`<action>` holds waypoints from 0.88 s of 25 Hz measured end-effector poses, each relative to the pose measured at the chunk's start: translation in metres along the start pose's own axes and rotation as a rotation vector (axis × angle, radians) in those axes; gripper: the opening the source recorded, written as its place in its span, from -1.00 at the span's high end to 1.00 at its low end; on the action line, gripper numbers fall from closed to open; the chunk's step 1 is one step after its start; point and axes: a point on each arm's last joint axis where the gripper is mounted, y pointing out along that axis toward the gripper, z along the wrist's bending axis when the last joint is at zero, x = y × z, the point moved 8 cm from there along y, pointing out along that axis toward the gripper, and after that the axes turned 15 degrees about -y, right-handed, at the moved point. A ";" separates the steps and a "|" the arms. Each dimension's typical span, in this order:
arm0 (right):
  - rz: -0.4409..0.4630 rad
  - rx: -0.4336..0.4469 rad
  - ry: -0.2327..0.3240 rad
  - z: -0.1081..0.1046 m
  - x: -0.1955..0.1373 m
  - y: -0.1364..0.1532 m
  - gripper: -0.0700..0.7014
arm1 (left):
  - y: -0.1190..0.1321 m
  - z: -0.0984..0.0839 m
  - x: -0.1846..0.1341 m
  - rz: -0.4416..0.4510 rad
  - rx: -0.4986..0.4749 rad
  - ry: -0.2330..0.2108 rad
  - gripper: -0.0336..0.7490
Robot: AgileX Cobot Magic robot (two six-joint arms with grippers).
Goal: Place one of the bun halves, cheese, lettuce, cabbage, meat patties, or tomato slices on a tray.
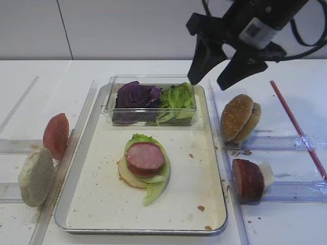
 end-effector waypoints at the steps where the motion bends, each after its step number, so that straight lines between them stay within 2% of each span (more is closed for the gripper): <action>1: -0.002 -0.033 -0.017 -0.001 -0.003 -0.008 -0.35 | 0.000 0.000 0.000 0.000 0.000 0.000 -0.29; 5: -0.009 -0.181 -0.083 -0.009 -0.012 -0.036 -0.30 | 0.000 0.000 0.000 0.000 0.000 0.000 -0.29; 8: 0.007 -0.315 -0.104 -0.024 -0.019 -0.052 -0.28 | 0.000 0.000 0.000 0.000 0.000 0.000 -0.29; 10: 0.015 -0.368 -0.117 -0.030 -0.022 -0.059 -0.28 | 0.000 0.000 0.000 0.000 0.000 0.000 -0.29; 13: 0.023 -0.389 -0.112 -0.033 -0.024 -0.060 -0.27 | 0.000 0.000 0.000 0.000 0.000 0.000 -0.29; 15: 0.040 -0.388 -0.094 -0.038 -0.029 -0.057 -0.27 | 0.000 0.000 0.000 0.000 0.000 0.000 -0.29; 22: 0.101 -0.411 0.053 -0.084 -0.067 -0.060 -0.27 | 0.000 0.000 0.000 0.000 0.000 0.000 -0.29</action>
